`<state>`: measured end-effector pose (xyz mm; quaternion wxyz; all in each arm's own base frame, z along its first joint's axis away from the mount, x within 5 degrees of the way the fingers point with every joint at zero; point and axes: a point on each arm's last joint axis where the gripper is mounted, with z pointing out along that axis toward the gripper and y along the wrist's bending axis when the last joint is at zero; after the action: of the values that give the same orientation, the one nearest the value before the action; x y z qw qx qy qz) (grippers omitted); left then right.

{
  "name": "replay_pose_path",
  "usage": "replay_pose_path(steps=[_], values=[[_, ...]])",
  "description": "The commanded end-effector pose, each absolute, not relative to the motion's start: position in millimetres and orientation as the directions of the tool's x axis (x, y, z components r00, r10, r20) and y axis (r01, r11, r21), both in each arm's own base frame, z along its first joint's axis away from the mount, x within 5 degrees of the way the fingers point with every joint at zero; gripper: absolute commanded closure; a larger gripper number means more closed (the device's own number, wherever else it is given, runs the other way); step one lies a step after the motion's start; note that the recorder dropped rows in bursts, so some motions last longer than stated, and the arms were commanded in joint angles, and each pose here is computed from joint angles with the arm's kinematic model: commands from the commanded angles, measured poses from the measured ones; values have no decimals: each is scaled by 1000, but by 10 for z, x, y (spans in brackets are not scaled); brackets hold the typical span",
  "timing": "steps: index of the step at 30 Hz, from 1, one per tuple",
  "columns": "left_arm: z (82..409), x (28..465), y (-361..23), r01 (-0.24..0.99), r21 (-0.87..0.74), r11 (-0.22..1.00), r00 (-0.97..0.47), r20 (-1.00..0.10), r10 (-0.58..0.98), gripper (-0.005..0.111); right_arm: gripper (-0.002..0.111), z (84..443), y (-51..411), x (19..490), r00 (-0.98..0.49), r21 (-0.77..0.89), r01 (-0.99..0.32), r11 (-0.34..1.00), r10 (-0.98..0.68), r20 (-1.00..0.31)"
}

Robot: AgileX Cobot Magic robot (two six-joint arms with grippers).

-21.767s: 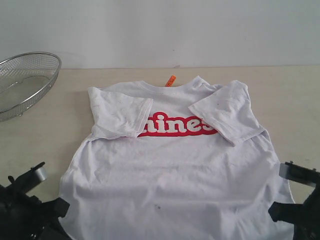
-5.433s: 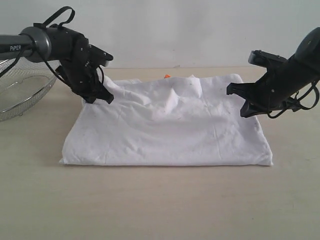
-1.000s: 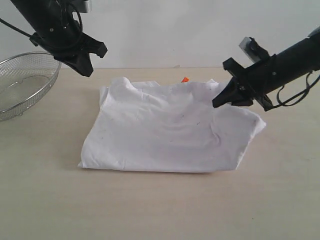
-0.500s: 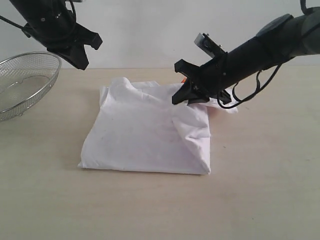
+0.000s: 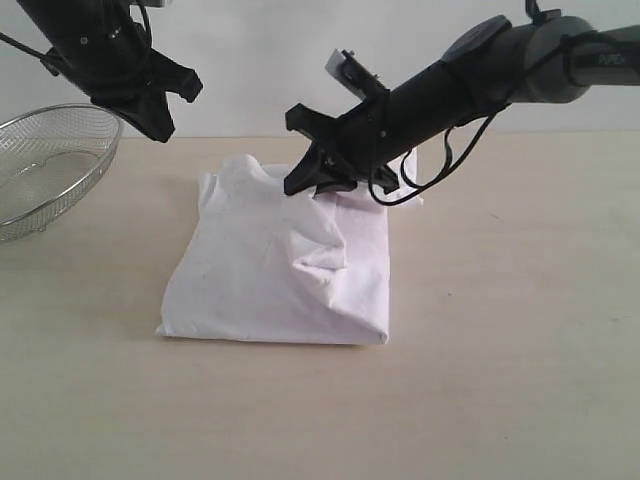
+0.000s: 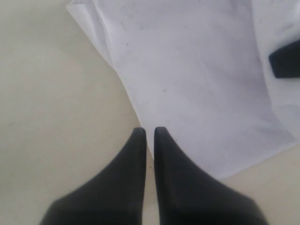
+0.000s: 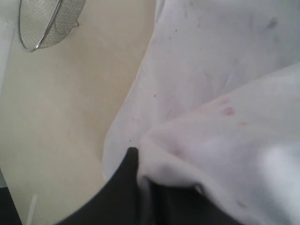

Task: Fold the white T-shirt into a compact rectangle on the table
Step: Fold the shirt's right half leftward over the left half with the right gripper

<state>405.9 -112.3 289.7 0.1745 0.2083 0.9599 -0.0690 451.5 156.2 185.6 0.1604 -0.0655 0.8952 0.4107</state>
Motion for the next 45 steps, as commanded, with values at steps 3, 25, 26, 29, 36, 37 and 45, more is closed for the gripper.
replay_pose_path(steps=[3, 25, 26, 29, 36, 37, 45], values=[[2924, 4039, -1114, 426, -52, 903, -849, -367, 380, 102, 108, 1796, 1815, 4503, -939, 715, -277, 642, -23, -343], [2979, 4035, -968, 393, -5, 919, -859, -358, 365, 102, 108, 1827, 2412, 4466, -915, 699, -319, 640, -15, -404], [2979, 4033, -968, 393, -6, 919, -860, -356, 366, 102, 108, 1823, 2437, 4454, -913, 693, -326, 643, -23, -408], [2979, 4032, -971, 393, -10, 919, -860, -357, 364, 102, 99, 1801, 2446, 4464, -912, 691, -318, 649, -11, -410], [2979, 4032, -975, 393, -14, 919, -861, -357, 362, 102, 39, 1780, 2459, 4419, -921, 701, -330, 632, -54, -385], [2979, 4032, -975, 393, -14, 919, -861, -357, 362, 102, 45, 1780, 2462, 4404, -924, 706, -332, 626, -66, -376], [2979, 4030, -976, 423, -4, 906, -847, -357, 394, 102, 85, 1994, 2306, 4358, -924, 640, -329, 694, -96, -371]])
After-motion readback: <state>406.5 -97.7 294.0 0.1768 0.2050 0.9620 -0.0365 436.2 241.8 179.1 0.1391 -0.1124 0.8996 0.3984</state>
